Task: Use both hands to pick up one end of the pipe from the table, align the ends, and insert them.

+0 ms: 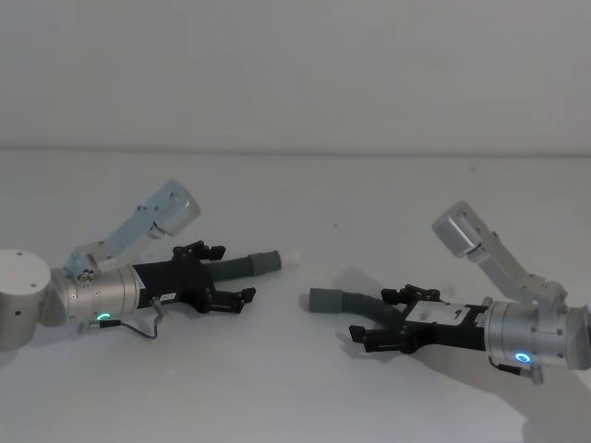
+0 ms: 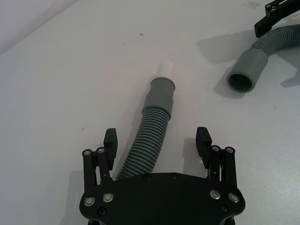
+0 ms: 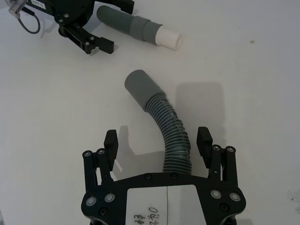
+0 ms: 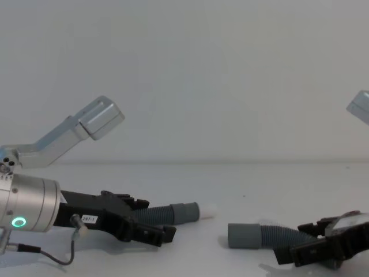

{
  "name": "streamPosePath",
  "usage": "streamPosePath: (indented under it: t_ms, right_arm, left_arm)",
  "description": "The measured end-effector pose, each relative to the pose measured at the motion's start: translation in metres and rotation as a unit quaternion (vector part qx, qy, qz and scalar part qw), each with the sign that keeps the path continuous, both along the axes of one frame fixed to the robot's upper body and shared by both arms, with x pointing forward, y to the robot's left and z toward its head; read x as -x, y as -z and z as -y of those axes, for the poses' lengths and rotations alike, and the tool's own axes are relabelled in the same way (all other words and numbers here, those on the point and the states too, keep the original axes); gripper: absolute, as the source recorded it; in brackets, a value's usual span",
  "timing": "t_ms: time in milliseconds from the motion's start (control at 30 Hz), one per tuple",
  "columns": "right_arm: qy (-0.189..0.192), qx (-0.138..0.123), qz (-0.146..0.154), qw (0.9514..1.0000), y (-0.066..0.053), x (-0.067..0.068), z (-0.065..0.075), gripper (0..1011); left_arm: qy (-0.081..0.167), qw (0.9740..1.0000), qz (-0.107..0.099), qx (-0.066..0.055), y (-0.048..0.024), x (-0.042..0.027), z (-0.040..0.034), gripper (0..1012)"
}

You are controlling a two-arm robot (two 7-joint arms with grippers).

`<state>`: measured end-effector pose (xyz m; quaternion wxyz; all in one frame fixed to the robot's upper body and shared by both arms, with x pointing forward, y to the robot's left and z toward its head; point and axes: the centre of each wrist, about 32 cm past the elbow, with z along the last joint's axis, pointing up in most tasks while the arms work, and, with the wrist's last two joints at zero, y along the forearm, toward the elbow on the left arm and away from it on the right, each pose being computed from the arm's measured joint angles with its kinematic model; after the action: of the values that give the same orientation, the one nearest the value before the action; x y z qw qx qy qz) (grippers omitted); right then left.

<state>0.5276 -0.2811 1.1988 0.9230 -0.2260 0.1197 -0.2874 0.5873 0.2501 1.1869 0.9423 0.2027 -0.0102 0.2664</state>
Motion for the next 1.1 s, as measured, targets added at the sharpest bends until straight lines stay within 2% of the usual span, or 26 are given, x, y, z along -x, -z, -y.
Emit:
streamPosePath:
  t_ms: [267, 400, 767, 800, 867, 967, 1000, 1033, 1100]
  right_arm:
    - [0.003, 0.000, -0.002, 1.0000, 0.0010, -0.0012, -0.0002, 995]
    - [0.004, 0.000, -0.003, 1.0000, 0.0015, -0.0016, -0.0003, 912]
    - [0.006, 0.001, -0.004, 1.0000, 0.0020, -0.0022, -0.0002, 610]
    - [0.006, 0.001, -0.004, 1.0000, 0.0021, -0.0022, -0.0002, 545]
    - [0.006, 0.001, -0.004, 1.0000, 0.0021, -0.0022, -0.0002, 512]
    - [0.006, 0.000, -0.004, 1.0000, 0.0022, -0.0023, -0.0004, 383]
    - [0.006, 0.000, -0.004, 1.0000, 0.0022, -0.0023, -0.0004, 383]
    - [0.006, 0.000, -0.004, 1.0000, 0.0022, -0.0023, -0.0004, 322]
    - [0.006, 0.000, -0.004, 1.0000, 0.0022, -0.0024, -0.0005, 291]
  left_arm:
    - [0.000, 1.0000, 0.000, -0.001, 0.0000, 0.0000, 0.0000, 1003]
    - [-0.001, 1.0000, 0.000, -0.001, 0.0001, 0.0000, 0.0000, 1003]
    - [-0.001, 1.0000, 0.000, -0.002, 0.0002, 0.0000, -0.0001, 1003]
    - [-0.001, 1.0000, 0.000, -0.002, 0.0002, 0.0000, -0.0001, 1003]
    - [-0.001, 1.0000, 0.000, -0.002, 0.0002, 0.0000, -0.0001, 1003]
    - [-0.001, 1.0000, -0.001, -0.002, 0.0002, 0.0000, -0.0001, 1003]
    - [-0.001, 1.0000, -0.001, -0.002, 0.0002, 0.0000, -0.0001, 1003]
    - [-0.001, 1.0000, -0.001, -0.002, 0.0002, 0.0000, -0.0001, 1003]
    - [-0.001, 1.0000, -0.001, -0.002, 0.0002, 0.0000, -0.0001, 1003]
